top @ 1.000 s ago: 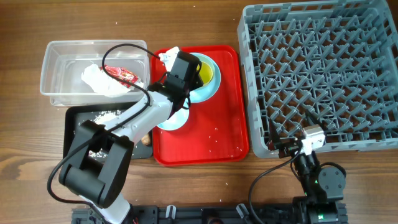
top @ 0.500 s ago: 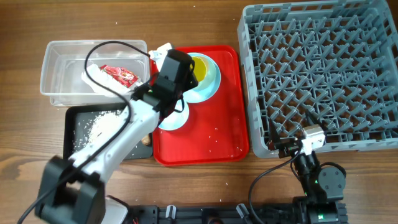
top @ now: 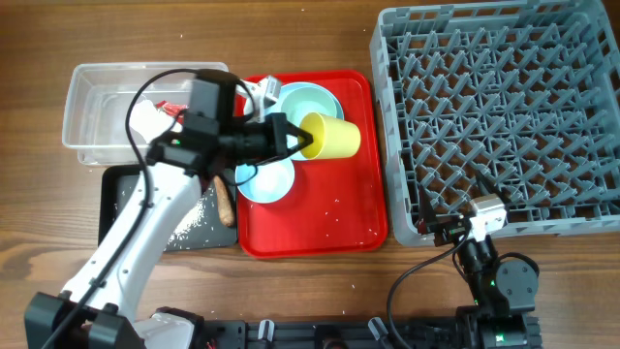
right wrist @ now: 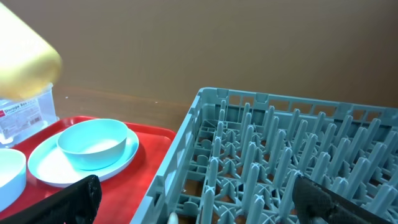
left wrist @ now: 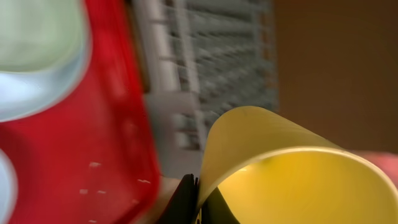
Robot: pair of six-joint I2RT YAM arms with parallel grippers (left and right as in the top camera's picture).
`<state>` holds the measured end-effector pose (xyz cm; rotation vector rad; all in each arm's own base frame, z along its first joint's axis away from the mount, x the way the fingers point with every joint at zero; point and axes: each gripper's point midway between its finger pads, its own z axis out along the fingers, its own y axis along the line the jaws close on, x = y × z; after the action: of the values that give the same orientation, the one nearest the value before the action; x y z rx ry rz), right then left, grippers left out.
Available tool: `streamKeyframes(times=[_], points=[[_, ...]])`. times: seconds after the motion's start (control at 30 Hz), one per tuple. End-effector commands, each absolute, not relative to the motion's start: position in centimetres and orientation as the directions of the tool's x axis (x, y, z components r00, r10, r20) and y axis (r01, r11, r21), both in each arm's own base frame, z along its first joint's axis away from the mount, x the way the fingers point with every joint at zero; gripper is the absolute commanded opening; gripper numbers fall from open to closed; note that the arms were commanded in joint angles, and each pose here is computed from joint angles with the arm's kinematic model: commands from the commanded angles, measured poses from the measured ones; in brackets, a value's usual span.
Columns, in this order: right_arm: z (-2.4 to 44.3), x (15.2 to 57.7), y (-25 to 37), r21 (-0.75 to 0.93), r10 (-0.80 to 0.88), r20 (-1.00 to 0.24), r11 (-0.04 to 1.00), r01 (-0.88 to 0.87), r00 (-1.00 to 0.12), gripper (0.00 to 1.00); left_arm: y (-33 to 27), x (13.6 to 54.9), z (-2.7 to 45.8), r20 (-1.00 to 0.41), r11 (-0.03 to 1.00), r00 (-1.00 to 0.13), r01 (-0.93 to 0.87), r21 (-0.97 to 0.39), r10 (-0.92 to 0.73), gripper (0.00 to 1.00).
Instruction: Sort waste into correct bins and load items into the dishwasher rack
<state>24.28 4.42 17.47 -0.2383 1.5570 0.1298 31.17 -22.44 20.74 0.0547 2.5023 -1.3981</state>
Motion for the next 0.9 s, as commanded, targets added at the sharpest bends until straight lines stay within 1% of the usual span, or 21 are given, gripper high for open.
streamKeyframes(times=[0.0, 0.03, 0.1, 0.13, 0.23, 0.27, 0.3, 0.33, 0.4, 0.5, 0.53, 0.6, 0.67, 0.73, 0.87], points=[[18.7, 24.3, 4.2, -0.189, -0.174, -0.981, 0.96, -0.206, 0.088, 1.0, -23.4, 27.8, 25.7, -0.296, 0.249, -0.953, 0.302, -0.92, 0.062, 0.04], [19.0, 24.3, 4.3, -0.188, -0.17, -0.98, 0.96, -0.206, 0.098, 1.0, -23.4, 27.6, 25.9, -0.294, 0.235, -0.953, 0.302, -0.924, 0.069, 0.04], [18.6, 24.1, 5.1, -0.181, -0.163, -0.982, 0.949, -0.259, 0.092, 1.0, -23.5, 27.5, 25.9, -0.293, 0.234, -0.953, 0.302, -0.924, 0.073, 0.04], [18.9, 23.7, 6.2, -0.187, -0.159, -0.981, 0.93, -0.316, 0.112, 1.0, -23.6, 27.5, 25.9, -0.29, 0.234, -0.954, 0.299, -0.925, 0.073, 0.04], [20.6, 21.2, 10.6, -0.243, -0.129, -0.963, 0.798, -0.551, 0.238, 1.0, -23.6, 27.4, 25.9, -0.29, 0.234, -0.954, 0.299, -0.925, 0.073, 0.04], [21.3, 20.6, 11.3, -0.227, -0.088, -0.963, 0.774, -0.592, 0.254, 1.0, -23.6, 27.5, 25.9, -0.29, 0.235, -0.954, 0.299, -0.925, 0.073, 0.04], [22.8, 20.7, 10.7, -0.076, 0.041, -0.983, 0.801, -0.594, 0.181, 1.0, -23.6, 27.5, 25.9, -0.29, 0.235, -0.954, 0.299, -0.925, 0.073, 0.04], [23.8, 20.5, 10.5, -0.009, 0.101, -0.983, 0.803, -0.596, 0.152, 1.0, -23.6, 27.5, 25.9, -0.29, 0.235, -0.954, 0.299, -0.925, 0.073, 0.04], [27.1, 19.6, 10.4, 0.021, 0.142, -0.978, 0.799, -0.601, 0.155, 1.0, -23.6, 27.5, 25.9, -0.29, 0.235, -0.954, 0.299, -0.925, 0.073, 0.04], [31.9, 18.8, 9.2, 0.034, 0.118, -0.985, 0.846, -0.532, 0.125, 1.0, -23.6, 27.5, 25.9, -0.282, 0.235, -0.957, 0.291, -0.927, 0.071, 0.04], [33.4, 18.5, 9.1, 0.008, 0.074, -0.992, 0.854, -0.52, 0.105, 1.0, -23.6, 27.5, 25.9, -0.28, 0.236, -0.958, 0.288, -0.928, 0.07, 0.04], [35.4, 18.7, 8.9, 0.0, 0.017, -0.999, 0.863, -0.505, 0.03, 1.0, -23.6, 27.5, 25.9, -0.28, 0.236, -0.957, 0.289, -0.928, 0.07, 0.04], [36.8, 19.8, 9.0, -0.002, -0.047, -0.996, 0.862, -0.507, -0.077, 1.0, -23.6, 27.5, 25.9, -0.281, 0.236, -0.957, 0.29, -0.928, 0.07, 0.04], [37.8, 21.7, 9.1, 0.017, -0.108, -0.971, 0.858, -0.514, -0.212, 1.0, -23.6, 27.5, 26.0, -0.288, 0.234, -0.955, 0.296, -0.926, 0.07, 0.04], [40.0, 25.1, 9.3, 0.111, -0.12, -0.906, 0.858, -0.502, -0.406, 1.0, -23.6, 27.5, 26.0, -0.288, 0.233, -0.955, 0.296, -0.926, 0.07, 0.04]])
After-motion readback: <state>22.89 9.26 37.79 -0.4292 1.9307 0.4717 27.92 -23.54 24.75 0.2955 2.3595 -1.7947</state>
